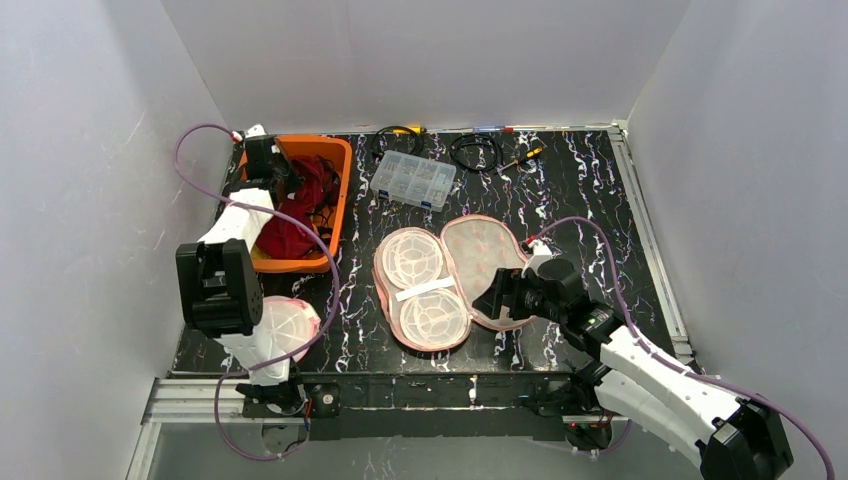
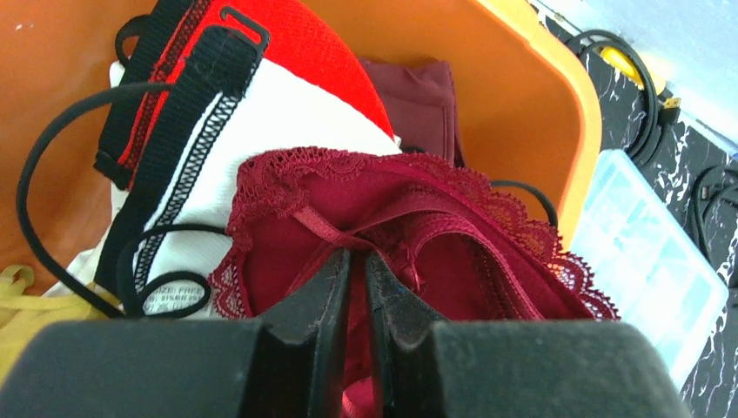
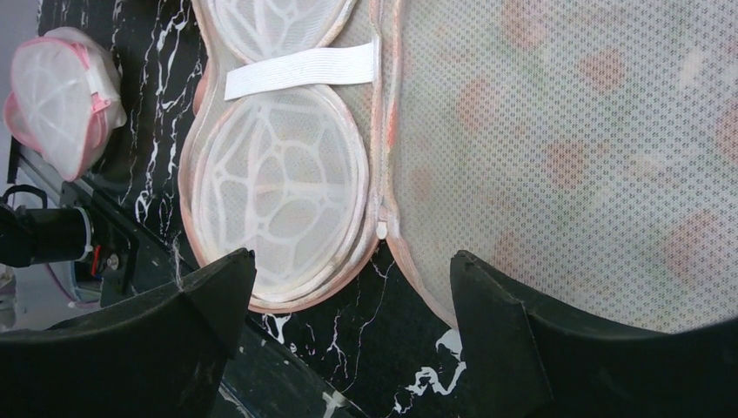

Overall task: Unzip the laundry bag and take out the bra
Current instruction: Adjust the bra in the bin.

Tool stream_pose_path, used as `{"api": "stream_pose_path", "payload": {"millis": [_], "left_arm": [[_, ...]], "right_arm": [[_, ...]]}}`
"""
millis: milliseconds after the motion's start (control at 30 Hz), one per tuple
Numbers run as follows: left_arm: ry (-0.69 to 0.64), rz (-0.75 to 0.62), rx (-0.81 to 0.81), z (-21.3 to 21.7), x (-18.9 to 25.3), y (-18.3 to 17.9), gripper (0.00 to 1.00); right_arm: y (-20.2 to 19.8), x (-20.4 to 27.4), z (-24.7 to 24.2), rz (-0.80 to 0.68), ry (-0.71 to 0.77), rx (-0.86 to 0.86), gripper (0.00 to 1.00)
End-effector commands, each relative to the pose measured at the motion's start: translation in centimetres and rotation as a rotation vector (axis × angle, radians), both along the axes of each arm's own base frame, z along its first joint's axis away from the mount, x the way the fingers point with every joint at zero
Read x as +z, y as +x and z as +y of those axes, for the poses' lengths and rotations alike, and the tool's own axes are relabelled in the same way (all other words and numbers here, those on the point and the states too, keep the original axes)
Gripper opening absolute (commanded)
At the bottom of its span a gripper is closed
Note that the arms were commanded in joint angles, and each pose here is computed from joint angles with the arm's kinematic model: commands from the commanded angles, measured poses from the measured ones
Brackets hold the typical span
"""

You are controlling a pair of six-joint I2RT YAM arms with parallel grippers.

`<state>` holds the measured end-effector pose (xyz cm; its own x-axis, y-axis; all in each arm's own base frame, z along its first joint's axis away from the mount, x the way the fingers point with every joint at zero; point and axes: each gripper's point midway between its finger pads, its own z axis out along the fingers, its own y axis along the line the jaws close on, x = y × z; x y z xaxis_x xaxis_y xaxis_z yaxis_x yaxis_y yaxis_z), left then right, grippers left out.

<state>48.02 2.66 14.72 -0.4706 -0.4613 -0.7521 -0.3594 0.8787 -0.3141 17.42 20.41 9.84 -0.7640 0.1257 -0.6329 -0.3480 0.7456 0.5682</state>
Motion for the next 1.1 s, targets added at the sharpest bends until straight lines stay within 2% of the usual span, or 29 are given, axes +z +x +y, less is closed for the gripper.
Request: {"api": "stream_pose_path", "payload": {"millis": [0, 367, 500, 567, 600, 667, 800, 900, 1067], "left_arm": [[-0.022, -0.059, 0.036, 0.7, 2.2, 1.9, 0.11], [-0.019, 0.017, 0.027, 1.3, -1.4, 2.1, 0.15], [-0.075, 0.008, 0.02, 1.0, -1.1, 1.9, 0.16], [-0.108, -0.015, 0.009, 0.4, 0.3, 1.9, 0.21], [-0.121, -0.036, 0.003, 0.2, 1.5, 1.8, 0.3], [-0.138, -0.08, 0.01, -0.1, 3.9, 1.2, 0.41], [-0.165, -0.176, 0.016, -1.4, 8.6, -2.0, 0.55], [-0.17, -0.217, -0.016, -3.4, 11.0, -5.5, 0.59], [-0.131, -0.228, -0.182, -9.7, 12.4, -13.1, 0.61]], "right_arm": [[0.7, -0.2, -0.3, -0.05, -0.018, -0.01, 0.9], [0.4, -1.4, -0.7, -0.034, -0.042, -0.019, 0.9], [0.2, -1.6, -0.8, -0.026, -0.039, -0.016, 0.9], [0.1, -1.6, -0.9, -0.023, -0.044, -0.016, 0.9], [0.2, -1.1, -0.9, -0.03, -0.045, -0.016, 0.91], [0.5, -0.2, -1.3, -0.049, -0.061, -0.031, 0.92], [1.9, 2.2, -3.1, -0.126, -0.12, -0.125, 0.93], [2.8, 3.4, -4.8, -0.157, -0.171, -0.214, 0.93], [4.1, 2.4, -7.3, -0.095, -0.277, -0.383, 0.92]]}}
